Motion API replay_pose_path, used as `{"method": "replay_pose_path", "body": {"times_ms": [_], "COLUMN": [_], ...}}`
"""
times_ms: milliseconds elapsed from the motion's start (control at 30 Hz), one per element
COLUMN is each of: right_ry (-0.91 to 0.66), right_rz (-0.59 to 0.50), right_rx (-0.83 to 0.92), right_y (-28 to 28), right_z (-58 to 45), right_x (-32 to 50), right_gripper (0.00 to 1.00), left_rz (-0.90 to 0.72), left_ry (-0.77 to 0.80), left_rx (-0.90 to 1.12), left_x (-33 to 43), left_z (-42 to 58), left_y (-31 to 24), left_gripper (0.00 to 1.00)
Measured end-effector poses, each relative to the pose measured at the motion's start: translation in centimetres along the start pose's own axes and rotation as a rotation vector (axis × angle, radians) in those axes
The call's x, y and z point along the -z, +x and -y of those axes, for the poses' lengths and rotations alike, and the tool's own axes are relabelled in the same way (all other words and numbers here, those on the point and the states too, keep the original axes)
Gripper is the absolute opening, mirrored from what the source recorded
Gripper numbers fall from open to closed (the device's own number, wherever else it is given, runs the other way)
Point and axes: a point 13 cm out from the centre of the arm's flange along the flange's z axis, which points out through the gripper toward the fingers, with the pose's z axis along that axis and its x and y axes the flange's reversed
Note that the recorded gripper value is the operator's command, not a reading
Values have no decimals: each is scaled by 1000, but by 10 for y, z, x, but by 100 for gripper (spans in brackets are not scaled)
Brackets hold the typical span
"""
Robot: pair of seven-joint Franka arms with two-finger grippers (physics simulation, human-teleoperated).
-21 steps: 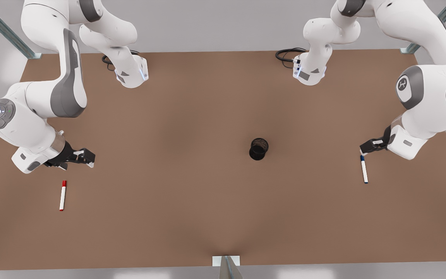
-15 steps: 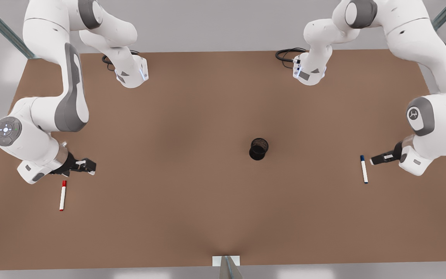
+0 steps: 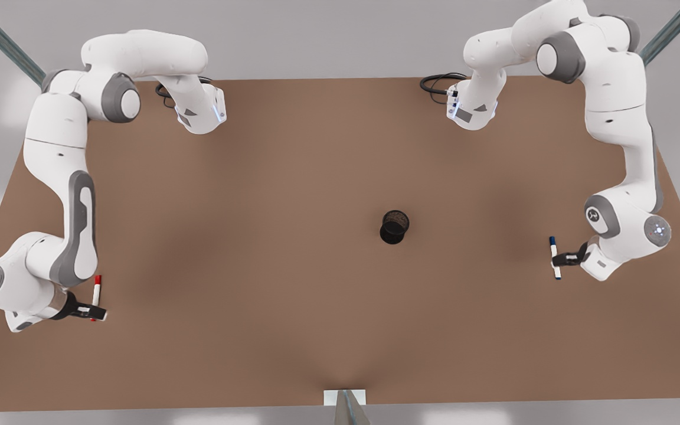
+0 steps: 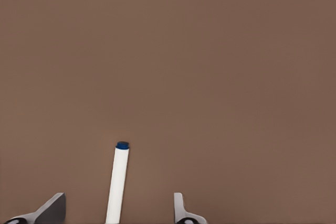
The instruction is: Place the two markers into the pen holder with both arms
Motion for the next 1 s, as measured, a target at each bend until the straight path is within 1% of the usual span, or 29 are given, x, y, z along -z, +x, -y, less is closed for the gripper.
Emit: {"method": "replay_pose_path", "body": {"times_ms": [200,300,367,400,433,467,500,533,567,633,667,700,767,900,967,1000], "right_ry": [13,18,22,24,26,28,29,31,33,38,40,42,44,47,48,47], "right_rz": [-20,-42,-31,-24,-18,-11,-8,-5,1,15,21,26,34,43,45,42], "right_rx": [35,64,86,98,109,120,132,143,155,176,186,196,213,246,258,264], "right_y": [11,21,21,20,19,18,18,20,19,17,15,14,12,11,12,14], "right_z": [38,53,60,61,63,64,65,65,66,67,67,67,67,63,63,62], "right_x": [-32,-65,-75,-77,-79,-80,-83,-87,-88,-89,-88,-88,-88,-90,-92,-96], "right_gripper": [100,100,100,97,87,79,73,68,64,61,59,58,56,55,53,53], "left_rz": [14,4,-2,-5,-7,-8,-10,-13,-15,-17,-17,-16,-15,-12,-11,-10], "left_ry": [-24,-25,-25,-25,-25,-25,-25,-25,-25,-25,-25,-26,-27,-30,-34,-35], "left_rx": [-85,-109,-120,-125,-130,-134,-138,-142,-145,-152,-155,-159,-166,-176,-178,-180], "left_x": [-25,-40,-48,-51,-54,-56,-58,-61,-63,-67,-67,-68,-68,-66,-66,-65], "left_z": [-4,-5,-6,-6,-7,-7,-7,-8,-8,-9,-10,-10,-9,-9,-10,-10], "left_y": [-5,-3,-2,-1,0,0,1,1,2,2,2,1,0,-2,-2,-3], "left_gripper": [100,100,100,98,96,88,78,71,69,66,62,58,42,26,21,21]}}
